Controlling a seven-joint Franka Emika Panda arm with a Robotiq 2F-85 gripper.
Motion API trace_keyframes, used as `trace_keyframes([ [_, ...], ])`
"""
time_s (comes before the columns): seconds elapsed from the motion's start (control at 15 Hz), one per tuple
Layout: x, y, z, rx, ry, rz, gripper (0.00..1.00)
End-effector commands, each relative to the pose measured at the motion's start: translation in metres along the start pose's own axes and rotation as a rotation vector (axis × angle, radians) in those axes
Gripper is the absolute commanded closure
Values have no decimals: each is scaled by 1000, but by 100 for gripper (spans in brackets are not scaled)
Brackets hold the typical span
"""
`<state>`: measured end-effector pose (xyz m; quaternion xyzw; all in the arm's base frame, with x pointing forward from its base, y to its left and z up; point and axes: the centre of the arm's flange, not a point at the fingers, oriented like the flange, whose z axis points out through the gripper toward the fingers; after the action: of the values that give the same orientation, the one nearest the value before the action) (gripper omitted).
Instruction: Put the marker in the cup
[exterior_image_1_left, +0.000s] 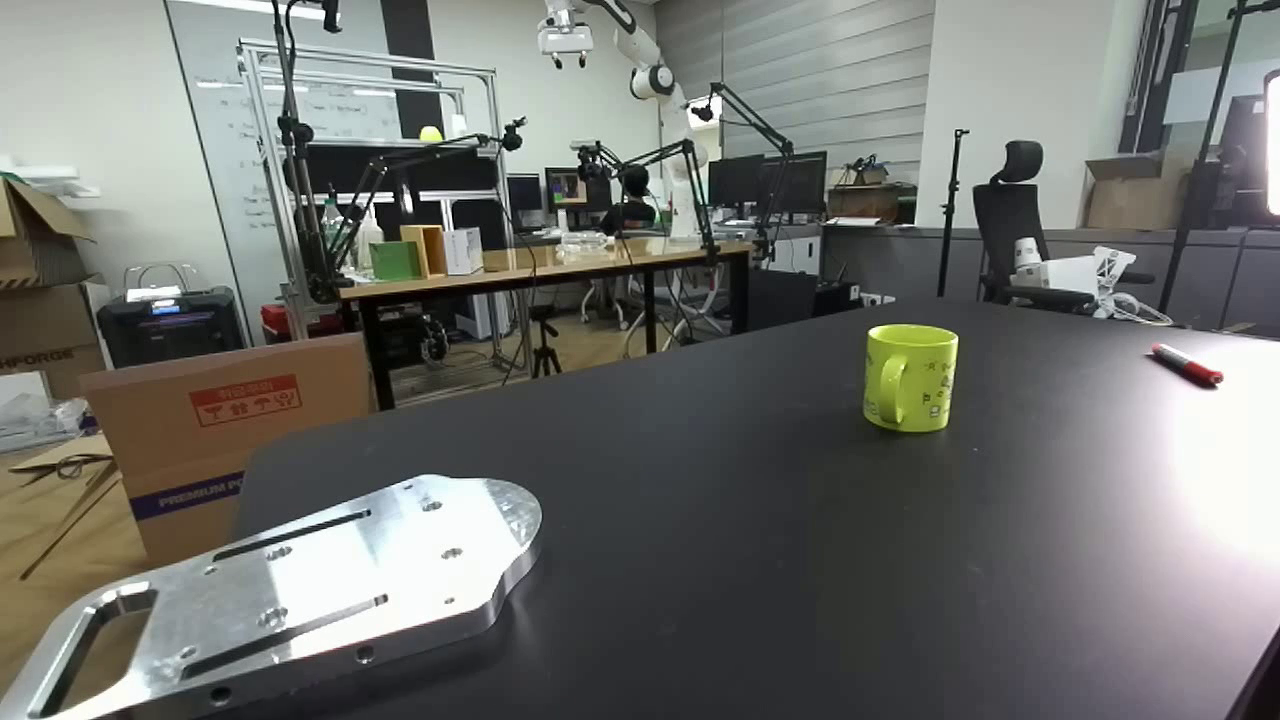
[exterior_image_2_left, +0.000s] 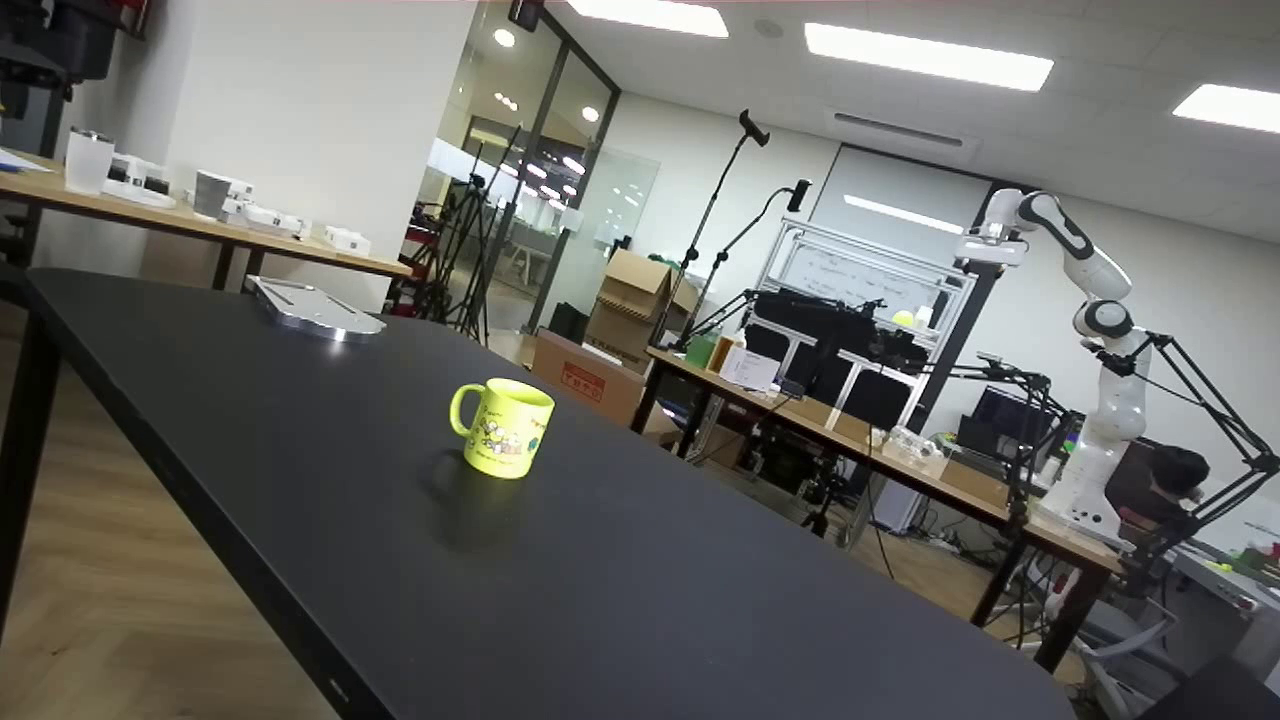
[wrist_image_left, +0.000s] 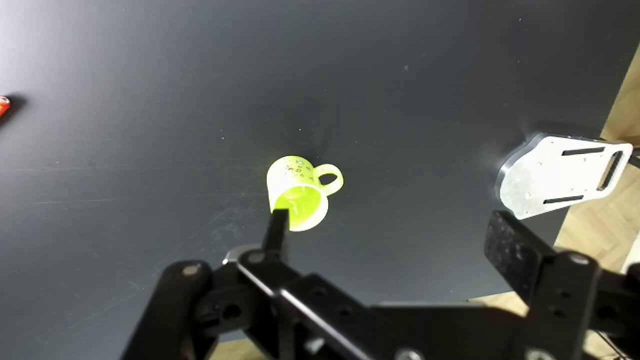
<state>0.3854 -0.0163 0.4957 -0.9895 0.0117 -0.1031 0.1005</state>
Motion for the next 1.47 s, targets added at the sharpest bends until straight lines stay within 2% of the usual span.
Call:
trace_keyframes([
  [0.0, 0, 0, 0, 0, 0, 0, 0],
  [0.87, 0, 0, 0, 0, 0, 0, 0],
  [1.07, 34, 49, -6, -55, 99, 166, 0],
  [1.4, 83, 174, -10, -121, 219, 400, 0],
])
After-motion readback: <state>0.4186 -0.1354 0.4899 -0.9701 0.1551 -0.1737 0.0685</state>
